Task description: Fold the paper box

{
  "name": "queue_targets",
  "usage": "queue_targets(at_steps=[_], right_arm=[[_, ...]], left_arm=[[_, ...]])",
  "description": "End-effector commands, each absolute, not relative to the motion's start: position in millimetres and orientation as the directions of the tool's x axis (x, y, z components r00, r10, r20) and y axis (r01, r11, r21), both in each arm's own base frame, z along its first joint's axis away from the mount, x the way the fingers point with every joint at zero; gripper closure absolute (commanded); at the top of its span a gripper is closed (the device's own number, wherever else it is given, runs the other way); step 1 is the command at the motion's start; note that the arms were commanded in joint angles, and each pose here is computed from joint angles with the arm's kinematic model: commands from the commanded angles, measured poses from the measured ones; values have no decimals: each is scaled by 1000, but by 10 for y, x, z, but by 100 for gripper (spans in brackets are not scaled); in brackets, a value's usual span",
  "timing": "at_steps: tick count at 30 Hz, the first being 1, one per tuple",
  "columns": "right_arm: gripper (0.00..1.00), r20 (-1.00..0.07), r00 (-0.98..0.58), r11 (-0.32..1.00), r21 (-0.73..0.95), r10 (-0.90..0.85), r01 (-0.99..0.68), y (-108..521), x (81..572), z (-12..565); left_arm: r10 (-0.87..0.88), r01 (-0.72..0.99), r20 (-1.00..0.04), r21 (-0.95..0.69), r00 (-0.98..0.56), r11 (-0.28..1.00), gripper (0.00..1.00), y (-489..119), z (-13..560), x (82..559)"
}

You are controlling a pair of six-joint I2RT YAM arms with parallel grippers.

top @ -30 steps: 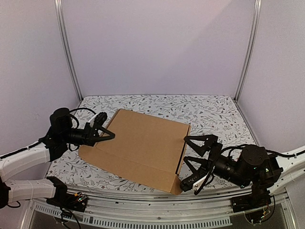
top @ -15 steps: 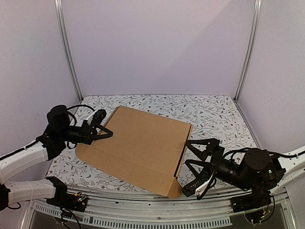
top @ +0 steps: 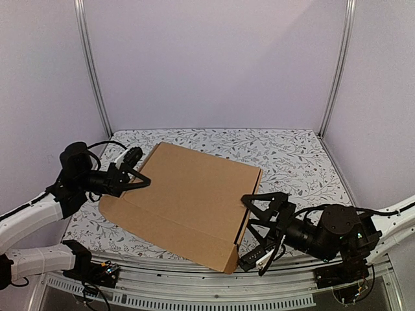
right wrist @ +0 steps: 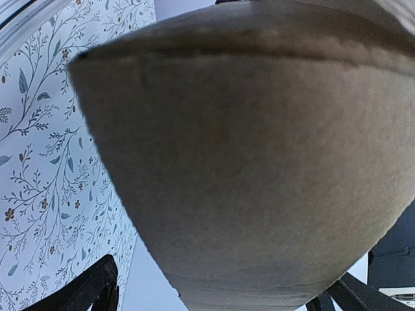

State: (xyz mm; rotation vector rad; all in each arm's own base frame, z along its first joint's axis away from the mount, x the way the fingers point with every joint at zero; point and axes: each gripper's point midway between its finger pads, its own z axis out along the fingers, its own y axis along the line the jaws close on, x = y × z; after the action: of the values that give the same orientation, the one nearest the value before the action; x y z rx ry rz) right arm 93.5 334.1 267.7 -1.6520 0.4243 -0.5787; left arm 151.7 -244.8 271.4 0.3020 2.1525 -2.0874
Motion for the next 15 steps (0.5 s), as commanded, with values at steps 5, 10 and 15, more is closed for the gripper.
queue_targets(at_steps=[5,10,15], right_arm=[[1,117,807,-89,-993,-580,80,3504,900,2913],[11,127,798,-93,-992,-589,90,3514,915,2899],[19,116,794,-81,-993,-596,84,3497,926,2907]], left_arm=[[66,268,-267,-964,-961,-4,54,-2434,2847,1461],[67,266,-266,-964,-962,-2,55,-2433,2832,1455],[68,262,-262,-965,-963,2,55,-2435,2807,1458]])
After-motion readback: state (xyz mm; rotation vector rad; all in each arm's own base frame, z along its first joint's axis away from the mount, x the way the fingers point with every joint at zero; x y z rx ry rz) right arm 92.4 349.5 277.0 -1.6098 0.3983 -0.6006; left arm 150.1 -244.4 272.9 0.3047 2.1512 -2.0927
